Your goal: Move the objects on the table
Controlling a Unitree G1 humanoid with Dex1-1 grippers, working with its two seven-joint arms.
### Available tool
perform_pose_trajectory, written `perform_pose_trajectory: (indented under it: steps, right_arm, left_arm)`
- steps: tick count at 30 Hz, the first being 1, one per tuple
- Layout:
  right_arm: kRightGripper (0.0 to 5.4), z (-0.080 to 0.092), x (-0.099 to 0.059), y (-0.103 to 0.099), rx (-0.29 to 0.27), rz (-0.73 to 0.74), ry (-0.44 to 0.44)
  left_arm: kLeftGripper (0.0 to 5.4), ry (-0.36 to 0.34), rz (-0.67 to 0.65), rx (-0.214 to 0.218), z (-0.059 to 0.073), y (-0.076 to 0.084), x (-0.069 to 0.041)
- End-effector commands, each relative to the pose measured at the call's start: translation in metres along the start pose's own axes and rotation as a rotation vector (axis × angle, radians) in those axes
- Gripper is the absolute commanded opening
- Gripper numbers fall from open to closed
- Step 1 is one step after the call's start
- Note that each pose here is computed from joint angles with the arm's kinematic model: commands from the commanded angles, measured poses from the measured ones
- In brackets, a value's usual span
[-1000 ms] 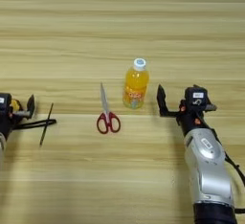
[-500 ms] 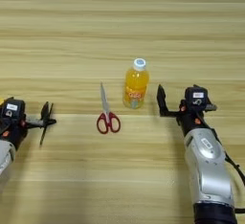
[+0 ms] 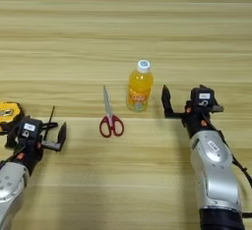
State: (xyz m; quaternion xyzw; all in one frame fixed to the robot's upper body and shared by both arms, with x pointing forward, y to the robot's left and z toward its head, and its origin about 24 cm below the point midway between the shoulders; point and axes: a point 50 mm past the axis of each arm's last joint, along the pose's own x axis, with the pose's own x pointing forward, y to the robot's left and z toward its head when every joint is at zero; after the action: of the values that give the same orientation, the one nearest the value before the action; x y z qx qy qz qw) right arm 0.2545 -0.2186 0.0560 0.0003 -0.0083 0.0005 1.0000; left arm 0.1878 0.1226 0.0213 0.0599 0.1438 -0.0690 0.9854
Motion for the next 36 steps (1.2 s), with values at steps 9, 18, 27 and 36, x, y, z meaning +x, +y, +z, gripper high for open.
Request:
perform_pose_trajectory:
  steps: [9, 18, 27, 36]
  right_arm:
    - [5.40, 0.004, -0.003, 0.000, 0.002, -0.006, 0.010]
    - [5.40, 0.005, -0.003, 0.002, 0.004, -0.004, 0.011]
    - [5.40, 0.005, -0.002, 0.003, 0.004, -0.005, 0.010]
    - [5.40, 0.005, -0.002, 0.003, 0.005, -0.005, 0.009]
  left_arm:
    - [5.40, 0.092, -0.006, -0.048, -0.013, -0.013, -0.015]
    - [5.40, 0.166, 0.022, -0.066, -0.033, -0.008, -0.011]
    - [5.40, 0.207, 0.032, -0.067, -0.049, -0.007, -0.005]
    - [5.40, 0.234, 0.038, -0.052, -0.060, -0.006, -0.003]
